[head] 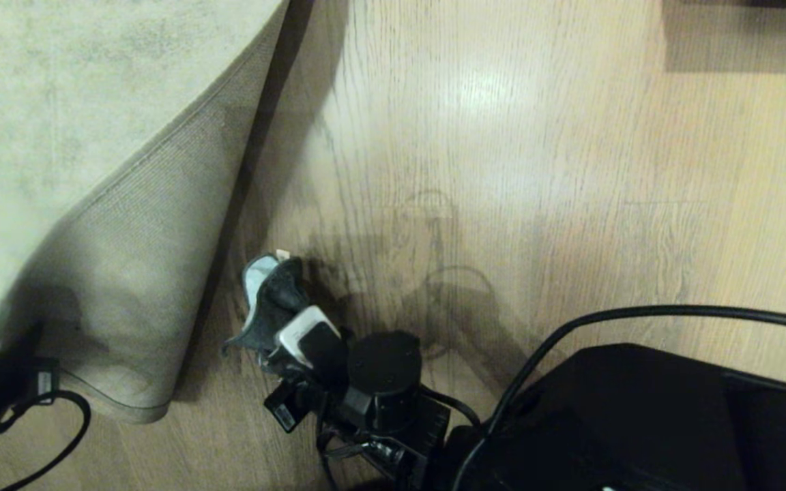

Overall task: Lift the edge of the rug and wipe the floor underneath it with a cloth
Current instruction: Wipe the floor under the carpet with a rag

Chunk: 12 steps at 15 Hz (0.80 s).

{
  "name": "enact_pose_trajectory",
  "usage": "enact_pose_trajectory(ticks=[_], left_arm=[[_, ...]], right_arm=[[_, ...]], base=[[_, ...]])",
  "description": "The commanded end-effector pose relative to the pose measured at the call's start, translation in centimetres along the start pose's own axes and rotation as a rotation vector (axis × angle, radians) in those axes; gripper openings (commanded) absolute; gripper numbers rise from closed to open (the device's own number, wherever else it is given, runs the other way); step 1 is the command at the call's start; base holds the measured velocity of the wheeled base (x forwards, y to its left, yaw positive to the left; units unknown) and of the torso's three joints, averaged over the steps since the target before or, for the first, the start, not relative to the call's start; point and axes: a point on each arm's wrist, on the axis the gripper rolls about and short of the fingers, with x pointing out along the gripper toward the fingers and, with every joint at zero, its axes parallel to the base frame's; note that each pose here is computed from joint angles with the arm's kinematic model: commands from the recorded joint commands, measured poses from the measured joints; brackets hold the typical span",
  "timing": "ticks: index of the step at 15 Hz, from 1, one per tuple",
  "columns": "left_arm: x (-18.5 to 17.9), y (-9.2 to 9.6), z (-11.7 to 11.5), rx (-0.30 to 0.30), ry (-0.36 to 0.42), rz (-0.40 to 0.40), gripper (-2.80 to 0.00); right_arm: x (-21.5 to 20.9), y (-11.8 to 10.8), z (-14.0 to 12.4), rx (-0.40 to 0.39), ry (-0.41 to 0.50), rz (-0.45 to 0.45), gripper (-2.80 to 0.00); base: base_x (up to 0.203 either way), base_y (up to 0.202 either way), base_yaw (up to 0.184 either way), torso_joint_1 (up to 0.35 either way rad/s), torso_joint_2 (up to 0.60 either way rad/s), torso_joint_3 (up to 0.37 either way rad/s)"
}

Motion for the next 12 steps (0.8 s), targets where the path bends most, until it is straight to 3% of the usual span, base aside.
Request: enact_pose_trajectory(ticks=[1,6,12], left_arm=[[0.0,0.2,0.4,0.003,-0.042,0.018,-2.80],[0.0,0.2,0.4,0.003,-0.041,0.020,-2.80],[0.0,0.2,0.4,0.003,-0.042,0.022,-2.80]], right_arm=[[1.1,0.1,-1.3,0.000,-0.001,-0.060,-2.80],[2.0,-2.0,-0.4,-0.019,-0.049,-0.149,-2.80],[2.5,-5.7,2.9,-0.033,-0.129,-0.241,-2.80]], base=[[0.000,0.000,0.000,0.000,0.00,0.000],[0.000,0.000,0.000,0.000,0.00,0.000],[0.000,0.000,0.000,0.000,0.00,0.000]])
